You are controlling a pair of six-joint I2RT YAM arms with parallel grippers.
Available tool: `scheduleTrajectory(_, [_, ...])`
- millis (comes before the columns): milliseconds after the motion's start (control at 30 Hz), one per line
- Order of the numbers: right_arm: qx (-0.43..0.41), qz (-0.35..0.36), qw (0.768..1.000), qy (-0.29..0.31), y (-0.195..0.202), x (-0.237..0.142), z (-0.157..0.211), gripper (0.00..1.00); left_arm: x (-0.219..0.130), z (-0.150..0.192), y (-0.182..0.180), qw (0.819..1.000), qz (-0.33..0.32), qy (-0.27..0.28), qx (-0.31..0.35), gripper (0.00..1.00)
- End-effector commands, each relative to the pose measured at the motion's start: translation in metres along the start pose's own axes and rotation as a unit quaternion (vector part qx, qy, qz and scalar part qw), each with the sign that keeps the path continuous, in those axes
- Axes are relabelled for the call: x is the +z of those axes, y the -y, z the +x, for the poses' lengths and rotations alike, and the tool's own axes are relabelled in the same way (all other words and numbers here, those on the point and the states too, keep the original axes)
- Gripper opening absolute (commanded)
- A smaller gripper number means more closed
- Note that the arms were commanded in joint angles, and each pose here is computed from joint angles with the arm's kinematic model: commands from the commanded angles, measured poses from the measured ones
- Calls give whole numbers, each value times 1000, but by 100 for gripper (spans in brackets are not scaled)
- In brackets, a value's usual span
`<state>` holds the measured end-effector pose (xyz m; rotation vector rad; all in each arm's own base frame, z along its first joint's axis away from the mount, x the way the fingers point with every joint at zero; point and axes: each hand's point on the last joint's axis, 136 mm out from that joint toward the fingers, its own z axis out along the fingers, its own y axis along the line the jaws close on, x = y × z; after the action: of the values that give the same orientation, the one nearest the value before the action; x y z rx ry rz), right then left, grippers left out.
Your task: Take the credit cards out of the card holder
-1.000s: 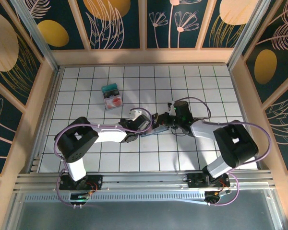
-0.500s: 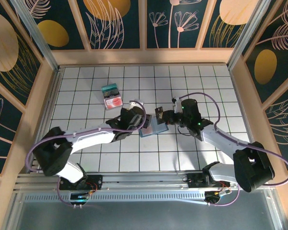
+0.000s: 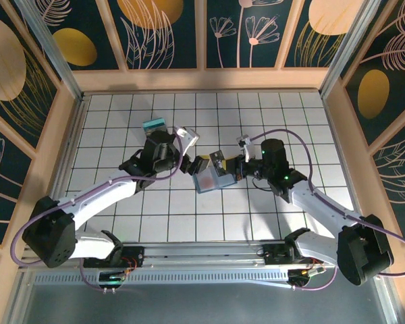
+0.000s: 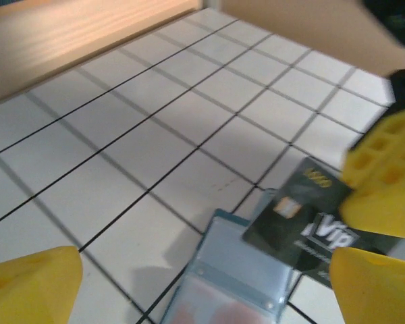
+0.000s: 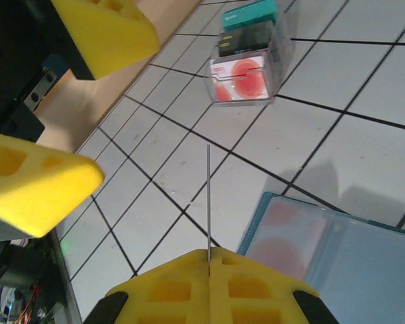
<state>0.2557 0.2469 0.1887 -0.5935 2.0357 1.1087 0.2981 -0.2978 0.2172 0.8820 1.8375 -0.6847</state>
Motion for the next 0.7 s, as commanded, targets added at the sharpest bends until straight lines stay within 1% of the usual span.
scheduleTrajectory(0, [-48,-53,997,13,-24,-6,-13,0,-9,-4,29,993,104,20,59,90])
scheduleTrajectory(67, [-55,-67,996,11,-30,-6,-14,0,-8,-4,29,991,115,14,65,86])
scheduleTrajectory(267, [-72,-89,993,9,-42,-10,-17,0,1,7,33,984,155,-26,89,80])
scheduleTrajectory(367, [-80,-98,992,5,-47,-10,-18,0,1,17,41,978,183,-41,94,73])
scheduleTrajectory(400, [-82,-100,992,4,-48,-10,-18,0,1,7,41,976,187,-35,102,73])
scheduleTrajectory(433, [-84,-104,991,2,-50,-10,-18,0,1,8,42,975,191,-38,105,72])
scheduleTrajectory(533, [-92,-116,989,-5,-55,-9,-17,0,1,10,44,973,199,-45,111,64])
scheduleTrajectory(600, [-96,-120,988,-10,-56,-8,-17,0,2,11,44,971,203,-48,112,57])
scheduleTrajectory(633, [-99,-121,988,-11,-57,-8,-18,0,2,11,46,971,207,-51,111,55])
scheduleTrajectory(667, [-100,-122,987,-14,-57,-6,-18,0,2,11,47,970,211,-51,112,51])
